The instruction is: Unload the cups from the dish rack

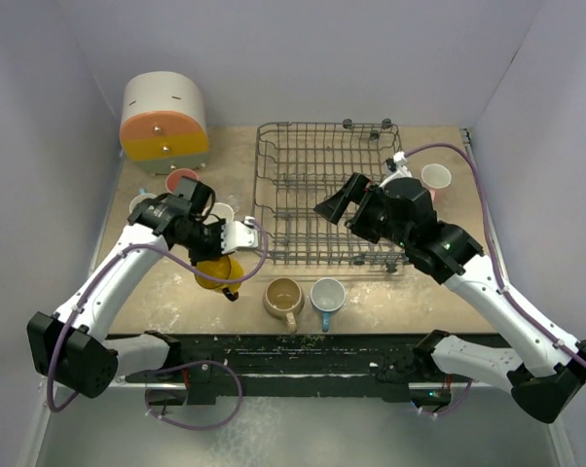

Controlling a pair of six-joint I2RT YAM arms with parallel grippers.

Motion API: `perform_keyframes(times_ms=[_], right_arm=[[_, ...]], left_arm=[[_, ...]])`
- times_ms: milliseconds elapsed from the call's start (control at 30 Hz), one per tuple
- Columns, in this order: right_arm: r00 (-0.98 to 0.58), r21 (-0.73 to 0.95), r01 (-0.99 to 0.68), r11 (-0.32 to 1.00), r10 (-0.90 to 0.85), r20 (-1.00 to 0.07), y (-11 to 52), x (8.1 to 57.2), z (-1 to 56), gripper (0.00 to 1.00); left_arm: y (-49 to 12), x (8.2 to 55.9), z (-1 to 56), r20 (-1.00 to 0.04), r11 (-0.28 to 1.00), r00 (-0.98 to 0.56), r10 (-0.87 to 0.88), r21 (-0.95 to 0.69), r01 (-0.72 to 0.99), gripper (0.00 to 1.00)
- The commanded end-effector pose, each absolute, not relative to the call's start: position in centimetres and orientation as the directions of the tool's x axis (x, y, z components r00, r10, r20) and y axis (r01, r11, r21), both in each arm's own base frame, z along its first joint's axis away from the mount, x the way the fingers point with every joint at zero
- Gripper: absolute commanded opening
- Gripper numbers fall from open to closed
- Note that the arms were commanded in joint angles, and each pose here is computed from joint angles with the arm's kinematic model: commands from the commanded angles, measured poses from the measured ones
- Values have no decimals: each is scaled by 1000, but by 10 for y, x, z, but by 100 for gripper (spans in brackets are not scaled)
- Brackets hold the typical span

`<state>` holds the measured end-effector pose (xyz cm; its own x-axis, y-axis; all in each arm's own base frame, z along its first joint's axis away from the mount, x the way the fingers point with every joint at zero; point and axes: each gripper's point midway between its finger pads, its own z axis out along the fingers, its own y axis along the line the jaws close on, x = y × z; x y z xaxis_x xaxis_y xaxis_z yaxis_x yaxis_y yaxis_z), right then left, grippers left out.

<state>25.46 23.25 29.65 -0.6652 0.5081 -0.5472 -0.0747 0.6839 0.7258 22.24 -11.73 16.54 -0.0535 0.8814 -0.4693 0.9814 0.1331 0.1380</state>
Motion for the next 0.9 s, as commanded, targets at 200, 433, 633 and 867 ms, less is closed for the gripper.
perform_keyframes(times_ms=[200, 433, 633, 867], right_arm=[[-602, 579, 14, 815, 469, -646, 181, 254, 282, 100], [-588, 564, 29, 825, 470, -658, 168, 249, 283, 100], [-583, 553, 41, 832, 469, -663, 161, 246, 283, 100], [-574, 545, 44, 837, 468, -672, 157, 246, 287, 100]], left_arm=[[-149, 230, 108, -400, 105, -24, 916, 182, 978, 0], [-153, 239, 79, -365, 105, -40, 930, 160, 981, 0], [-155, 233, 70, -343, 99, -53, 938, 118, 988, 16], [-148, 230, 80, -324, 95, -47, 945, 133, 987, 47]])
